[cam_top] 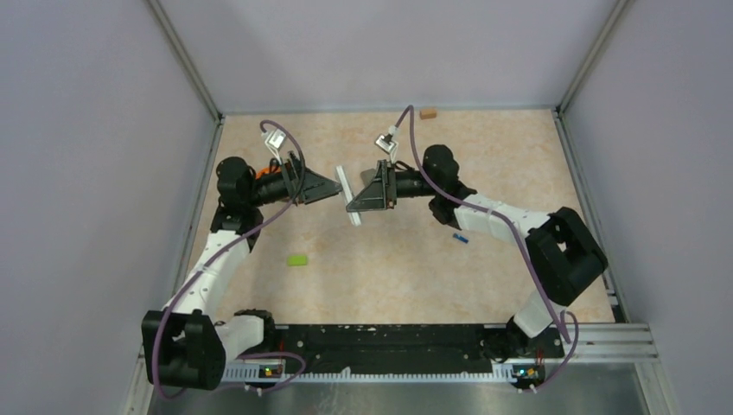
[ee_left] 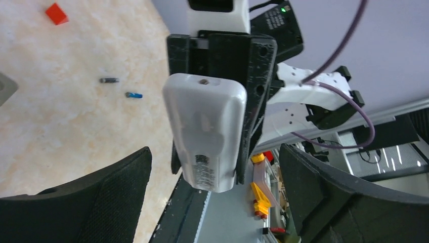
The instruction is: Load the batteries into the remote control
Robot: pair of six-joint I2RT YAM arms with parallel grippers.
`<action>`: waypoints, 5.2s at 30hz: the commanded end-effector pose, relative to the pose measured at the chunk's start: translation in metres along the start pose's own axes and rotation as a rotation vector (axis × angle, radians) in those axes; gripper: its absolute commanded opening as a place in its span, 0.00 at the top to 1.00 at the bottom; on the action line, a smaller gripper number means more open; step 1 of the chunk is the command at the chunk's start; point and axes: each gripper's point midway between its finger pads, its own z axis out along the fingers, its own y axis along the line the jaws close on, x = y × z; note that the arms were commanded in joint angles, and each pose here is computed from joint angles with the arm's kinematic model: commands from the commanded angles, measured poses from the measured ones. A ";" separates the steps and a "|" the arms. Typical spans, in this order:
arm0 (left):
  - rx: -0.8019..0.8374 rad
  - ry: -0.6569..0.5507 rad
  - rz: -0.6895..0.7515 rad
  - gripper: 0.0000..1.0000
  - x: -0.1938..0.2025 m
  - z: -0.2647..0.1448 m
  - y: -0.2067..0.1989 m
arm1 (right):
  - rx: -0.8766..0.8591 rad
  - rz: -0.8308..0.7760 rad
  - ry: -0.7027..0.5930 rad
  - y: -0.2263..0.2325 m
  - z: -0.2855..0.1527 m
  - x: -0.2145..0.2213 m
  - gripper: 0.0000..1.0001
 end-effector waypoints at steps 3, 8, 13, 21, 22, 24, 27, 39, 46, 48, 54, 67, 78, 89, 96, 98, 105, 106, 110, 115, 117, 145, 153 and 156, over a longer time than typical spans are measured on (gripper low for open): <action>0.159 0.039 0.041 0.01 0.006 0.003 -0.035 | -0.210 -0.072 0.019 0.051 0.004 -0.016 0.77; 0.152 0.037 0.002 0.03 0.003 0.013 -0.031 | -0.252 -0.074 0.080 0.061 0.012 -0.004 0.77; 0.124 0.027 -0.020 0.32 0.001 0.017 -0.022 | -0.182 -0.044 0.094 0.044 0.019 0.001 0.77; -0.015 -0.020 -0.061 0.99 -0.007 0.020 0.002 | 0.100 -0.067 0.011 -0.006 0.018 -0.009 0.40; -0.072 -0.033 -0.081 1.00 -0.008 0.021 0.011 | 0.153 -0.099 -0.019 -0.011 0.016 -0.013 0.32; -0.221 -0.080 -0.133 1.00 -0.015 0.019 0.035 | 0.231 -0.162 -0.083 -0.013 0.010 -0.024 0.22; -0.419 -0.131 -0.270 1.00 -0.017 0.011 0.067 | 0.390 -0.289 -0.186 -0.012 0.005 -0.039 0.14; -0.541 -0.196 -0.495 1.00 -0.021 0.007 0.079 | 0.723 -0.421 -0.171 -0.044 0.024 -0.029 0.32; -0.524 -0.188 -0.490 0.99 -0.020 0.007 0.074 | 0.639 -0.375 -0.167 -0.036 0.037 -0.025 0.55; -0.509 -0.184 -0.484 0.96 -0.020 0.008 0.072 | 0.559 -0.355 -0.141 -0.031 0.045 -0.021 0.59; -0.450 -0.184 -0.410 0.56 -0.029 0.010 0.055 | 0.429 -0.309 -0.129 -0.015 0.046 -0.027 0.93; -0.059 0.153 0.124 0.01 -0.019 0.000 -0.040 | 0.060 -0.299 0.085 0.058 -0.013 -0.025 1.00; 0.061 0.220 0.196 0.24 0.004 -0.010 -0.064 | 0.020 -0.282 0.220 0.067 -0.023 -0.002 1.00; 0.143 0.275 0.236 0.44 0.035 -0.015 -0.074 | 0.005 -0.237 0.265 0.065 -0.021 0.002 1.00; 0.144 0.289 0.235 0.53 0.042 -0.014 -0.068 | -0.013 -0.227 0.281 0.066 -0.021 0.004 1.00; 0.145 0.295 0.234 0.58 0.044 -0.013 -0.067 | -0.016 -0.227 0.283 0.067 -0.021 0.003 1.00; 0.153 0.323 0.255 0.91 0.051 -0.011 -0.065 | 0.003 -0.202 0.281 0.059 -0.017 0.000 1.00; 0.143 0.321 0.258 0.99 0.051 -0.010 -0.062 | 0.012 -0.199 0.274 0.057 -0.016 -0.002 0.99; 0.038 0.284 0.246 1.00 0.045 -0.004 -0.041 | 0.161 -0.193 0.135 0.033 -0.022 -0.026 0.57; -0.212 0.152 0.094 1.00 0.031 0.007 0.019 | 0.476 -0.127 -0.276 -0.017 -0.074 -0.067 0.34; -0.272 0.098 0.007 1.00 0.027 0.012 0.039 | 0.577 -0.102 -0.406 -0.029 -0.095 -0.068 0.31; -0.581 0.219 -0.311 1.00 0.105 0.034 0.201 | 0.715 0.291 -0.170 -0.171 -0.044 0.047 0.68; -0.627 0.242 -0.302 1.00 0.113 0.027 0.210 | 0.734 0.295 -0.142 -0.186 -0.038 0.054 0.68; -0.637 0.244 -0.310 1.00 0.114 0.026 0.212 | 0.730 0.279 -0.136 -0.189 -0.036 0.055 0.67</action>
